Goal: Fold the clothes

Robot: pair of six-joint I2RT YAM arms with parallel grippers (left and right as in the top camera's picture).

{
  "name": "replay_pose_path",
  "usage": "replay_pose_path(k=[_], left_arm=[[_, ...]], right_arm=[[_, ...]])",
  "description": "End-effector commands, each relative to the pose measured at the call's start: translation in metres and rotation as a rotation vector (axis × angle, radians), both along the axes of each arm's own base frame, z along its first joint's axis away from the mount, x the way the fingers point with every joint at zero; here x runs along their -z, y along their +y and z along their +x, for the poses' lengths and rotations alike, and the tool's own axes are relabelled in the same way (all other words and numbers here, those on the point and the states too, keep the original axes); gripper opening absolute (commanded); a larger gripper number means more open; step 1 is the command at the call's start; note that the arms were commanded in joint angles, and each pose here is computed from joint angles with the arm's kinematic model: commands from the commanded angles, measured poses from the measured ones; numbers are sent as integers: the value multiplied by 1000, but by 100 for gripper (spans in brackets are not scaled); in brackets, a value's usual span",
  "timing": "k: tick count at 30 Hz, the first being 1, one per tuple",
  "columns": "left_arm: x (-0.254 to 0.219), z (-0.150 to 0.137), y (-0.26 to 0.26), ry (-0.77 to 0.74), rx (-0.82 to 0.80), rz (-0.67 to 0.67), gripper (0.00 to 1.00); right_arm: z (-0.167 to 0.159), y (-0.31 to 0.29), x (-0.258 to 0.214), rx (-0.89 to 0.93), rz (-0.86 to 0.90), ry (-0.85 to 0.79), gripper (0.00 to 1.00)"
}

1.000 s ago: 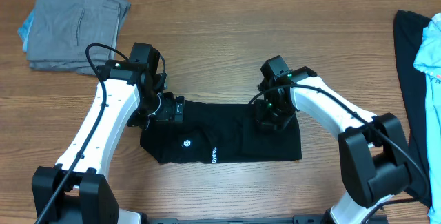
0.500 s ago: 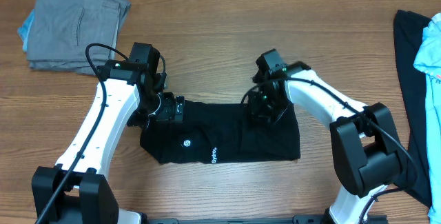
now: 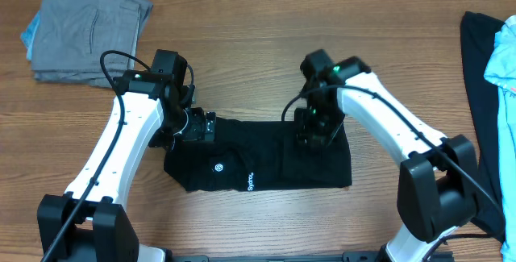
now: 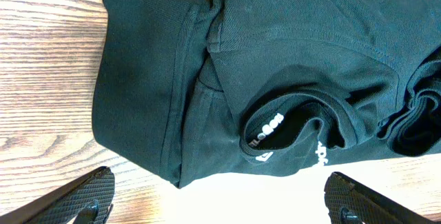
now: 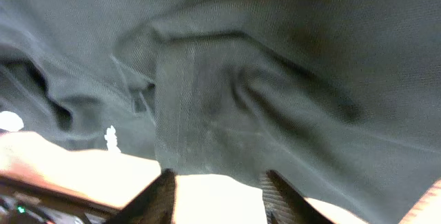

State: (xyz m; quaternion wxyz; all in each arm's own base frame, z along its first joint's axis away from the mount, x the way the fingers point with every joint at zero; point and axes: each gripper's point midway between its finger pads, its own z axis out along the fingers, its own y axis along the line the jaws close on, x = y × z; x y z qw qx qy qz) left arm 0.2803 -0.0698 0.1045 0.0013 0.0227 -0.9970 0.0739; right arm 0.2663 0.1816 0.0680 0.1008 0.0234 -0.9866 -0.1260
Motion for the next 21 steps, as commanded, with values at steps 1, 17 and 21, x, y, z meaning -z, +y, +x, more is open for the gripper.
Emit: replay_pose_path(k=[1,17,21], left_arm=[[-1,1,-1,-1,2,-4,100],[-1,0,-1,2,2,-4,100],[-1,2,-1,-4,2,-5,100]], right_arm=[[-22,14,17,-28,66,43,36],[-30,48,32,-1,200,53,34],[-7,40,-4,0,127,-23,44]])
